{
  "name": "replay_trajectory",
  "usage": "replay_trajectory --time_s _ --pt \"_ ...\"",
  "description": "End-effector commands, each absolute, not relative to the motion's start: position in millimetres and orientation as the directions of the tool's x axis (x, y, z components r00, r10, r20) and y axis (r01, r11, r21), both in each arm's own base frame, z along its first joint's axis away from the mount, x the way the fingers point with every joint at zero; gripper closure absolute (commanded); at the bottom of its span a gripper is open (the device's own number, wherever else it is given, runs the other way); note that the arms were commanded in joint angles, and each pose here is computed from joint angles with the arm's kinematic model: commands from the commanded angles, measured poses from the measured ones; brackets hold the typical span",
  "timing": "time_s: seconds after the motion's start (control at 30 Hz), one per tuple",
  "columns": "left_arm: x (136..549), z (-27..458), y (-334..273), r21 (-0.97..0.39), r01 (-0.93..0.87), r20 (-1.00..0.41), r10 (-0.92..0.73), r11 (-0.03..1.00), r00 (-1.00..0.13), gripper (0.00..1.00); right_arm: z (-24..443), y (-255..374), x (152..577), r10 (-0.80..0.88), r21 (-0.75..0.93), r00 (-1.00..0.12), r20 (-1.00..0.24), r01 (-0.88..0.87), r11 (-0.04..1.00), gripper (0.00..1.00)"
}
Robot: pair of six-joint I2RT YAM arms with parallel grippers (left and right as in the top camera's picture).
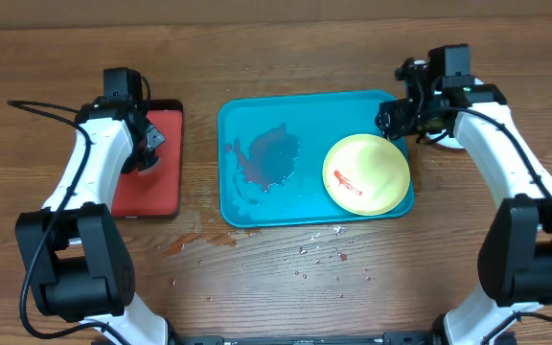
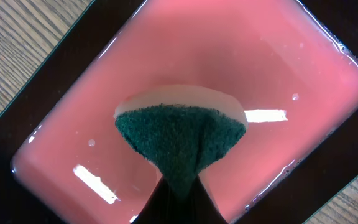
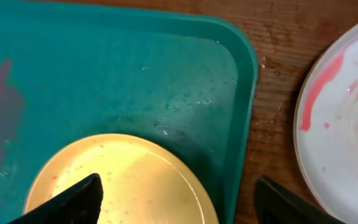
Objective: Clean dirty plates on tray and stack at the side
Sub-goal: 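Move the right gripper to the yellow plate and grasp its rim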
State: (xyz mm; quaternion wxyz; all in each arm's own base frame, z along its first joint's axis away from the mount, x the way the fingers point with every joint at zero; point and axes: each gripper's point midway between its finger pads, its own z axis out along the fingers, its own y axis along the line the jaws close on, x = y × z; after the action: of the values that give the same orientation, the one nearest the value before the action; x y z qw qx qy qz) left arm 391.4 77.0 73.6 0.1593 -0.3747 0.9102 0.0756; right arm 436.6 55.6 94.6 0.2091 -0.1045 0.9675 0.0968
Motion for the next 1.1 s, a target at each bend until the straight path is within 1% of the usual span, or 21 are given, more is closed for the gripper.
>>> replay_trajectory --time_s 0.0,0.07,0.17,0.23,0.33,0.57,0.7,0.77,0.83,0.87,0.93,1.03,1.07 --pt "391.1 69.3 75.8 0.020 -0.710 -0.339 -0.663 0.704 -0.667 0.96 78.7 50.5 438.0 -0.309 0.057 -0.860 -0.406 -0.362 0.931 0.26" --pt "391.3 69.3 75.8 0.019 -0.710 -0.340 -0.663 0.704 -0.666 0.96 70.8 55.7 432.0 -0.360 0.075 -0.849 -0.386 -0.418 0.905 0.26" --pt "392.1 69.5 75.8 0.017 -0.710 -0.343 -0.663 0.704 -0.665 0.96 59.1 69.8 413.8 -0.461 0.147 -0.814 -0.353 -0.535 0.832 0.25" --pt "392.8 69.7 75.9 0.015 -0.711 -0.345 -0.664 0.703 -0.664 0.96 51.3 70.8 408.0 -0.477 0.165 -0.816 -0.328 -0.546 0.821 0.26" --pt "393.7 70.0 76.0 0.013 -0.711 -0.347 -0.663 0.704 -0.663 0.96 43.5 70.7 406.3 -0.478 0.176 -0.822 -0.310 -0.544 0.821 0.28" --pt "392.3 69.6 75.8 0.016 -0.710 -0.343 -0.663 0.704 -0.665 0.96 24.4 67.5 405.5 -0.481 0.178 -0.834 -0.270 -0.534 0.826 0.28" --pt "392.4 69.6 75.9 0.017 -0.710 -0.343 -0.663 0.704 -0.665 0.96 22.3 67.7 404.1 -0.481 0.183 -0.836 -0.263 -0.533 0.826 0.31" --pt "392.4 69.6 75.9 0.017 -0.710 -0.343 -0.663 0.704 -0.665 0.96 22.2 69.5 402.2 -0.479 0.192 -0.839 -0.258 -0.531 0.826 0.34" --pt "392.5 69.6 75.9 0.016 -0.710 -0.344 -0.663 0.704 -0.665 0.96 23.0 72.6 400.0 -0.464 0.216 -0.848 -0.256 -0.518 0.828 0.41" --pt "392.6 69.7 75.8 0.016 -0.710 -0.344 -0.663 0.704 -0.665 0.96 23.4 73.7 399.9 -0.446 0.227 -0.858 -0.255 -0.501 0.835 0.47" --pt "392.7 69.7 75.8 0.015 -0.711 -0.344 -0.664 0.703 -0.664 0.96 24.9 81.8 398.5 -0.415 0.263 -0.874 -0.254 -0.475 0.840 0.50" --pt "392.9 69.7 75.9 0.015 -0.711 -0.345 -0.664 0.703 -0.664 0.96 27.6 100.9 395.2 -0.369 0.319 -0.896 -0.246 -0.435 0.842 0.49" --pt "393.1 69.8 75.9 0.014 -0.711 -0.345 -0.664 0.703 -0.664 0.96 27.8 107.7 393.4 -0.361 0.328 -0.902 -0.238 -0.424 0.844 0.44"
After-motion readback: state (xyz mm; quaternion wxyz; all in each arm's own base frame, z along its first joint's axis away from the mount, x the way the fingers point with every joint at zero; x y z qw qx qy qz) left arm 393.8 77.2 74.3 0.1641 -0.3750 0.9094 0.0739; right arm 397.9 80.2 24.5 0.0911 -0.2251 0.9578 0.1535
